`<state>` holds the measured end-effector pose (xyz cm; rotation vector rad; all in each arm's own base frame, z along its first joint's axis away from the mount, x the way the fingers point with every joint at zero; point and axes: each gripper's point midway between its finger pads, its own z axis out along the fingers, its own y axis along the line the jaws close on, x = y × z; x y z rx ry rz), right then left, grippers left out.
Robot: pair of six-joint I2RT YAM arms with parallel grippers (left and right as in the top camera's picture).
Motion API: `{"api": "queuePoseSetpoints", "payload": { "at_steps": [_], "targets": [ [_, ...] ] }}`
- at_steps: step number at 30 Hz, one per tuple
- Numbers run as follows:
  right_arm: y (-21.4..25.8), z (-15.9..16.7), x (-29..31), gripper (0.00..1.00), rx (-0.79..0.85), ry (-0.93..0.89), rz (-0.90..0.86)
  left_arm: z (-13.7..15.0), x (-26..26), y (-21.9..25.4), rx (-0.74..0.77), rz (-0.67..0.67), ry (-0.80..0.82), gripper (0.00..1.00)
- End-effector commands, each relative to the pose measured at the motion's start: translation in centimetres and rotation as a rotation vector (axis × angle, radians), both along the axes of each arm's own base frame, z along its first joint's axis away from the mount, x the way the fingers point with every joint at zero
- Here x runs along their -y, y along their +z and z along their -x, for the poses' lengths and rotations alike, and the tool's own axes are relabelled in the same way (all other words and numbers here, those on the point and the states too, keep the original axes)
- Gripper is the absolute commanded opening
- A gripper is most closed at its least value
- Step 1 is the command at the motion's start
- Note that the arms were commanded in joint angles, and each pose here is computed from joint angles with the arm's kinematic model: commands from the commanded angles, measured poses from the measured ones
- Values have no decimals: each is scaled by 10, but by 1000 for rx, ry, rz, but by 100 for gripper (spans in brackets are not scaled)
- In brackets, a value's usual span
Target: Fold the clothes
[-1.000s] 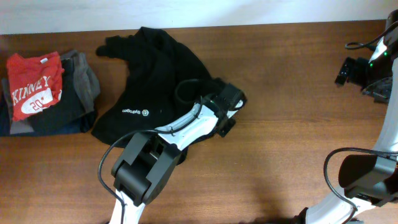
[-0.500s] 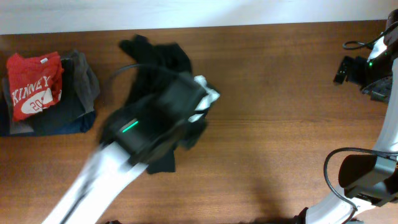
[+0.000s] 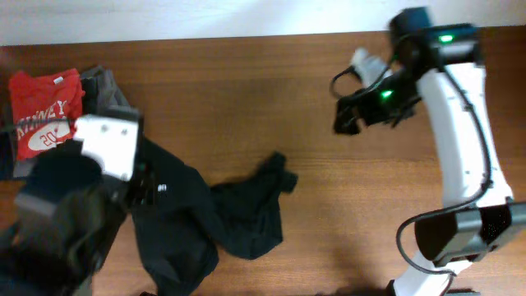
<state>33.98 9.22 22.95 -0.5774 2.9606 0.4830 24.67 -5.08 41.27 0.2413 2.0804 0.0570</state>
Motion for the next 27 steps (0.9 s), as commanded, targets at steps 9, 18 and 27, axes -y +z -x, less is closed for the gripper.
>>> {"api": "queuePoseSetpoints", "payload": {
  "at_steps": [9, 18, 27],
  "targets": [
    [-117, 62, -89, 99, -193, 214, 11, -93, -40, -74, -237, -141, 252, 0],
    [-199, 62, -149, 99, 10, 267, -37, -98, -47, -78, -247, -141, 276, 0],
    [-228, 67, -161, 68, 30, 263, -7, -97, -47, -79, -251, -142, 274, 0]
  ]
}}
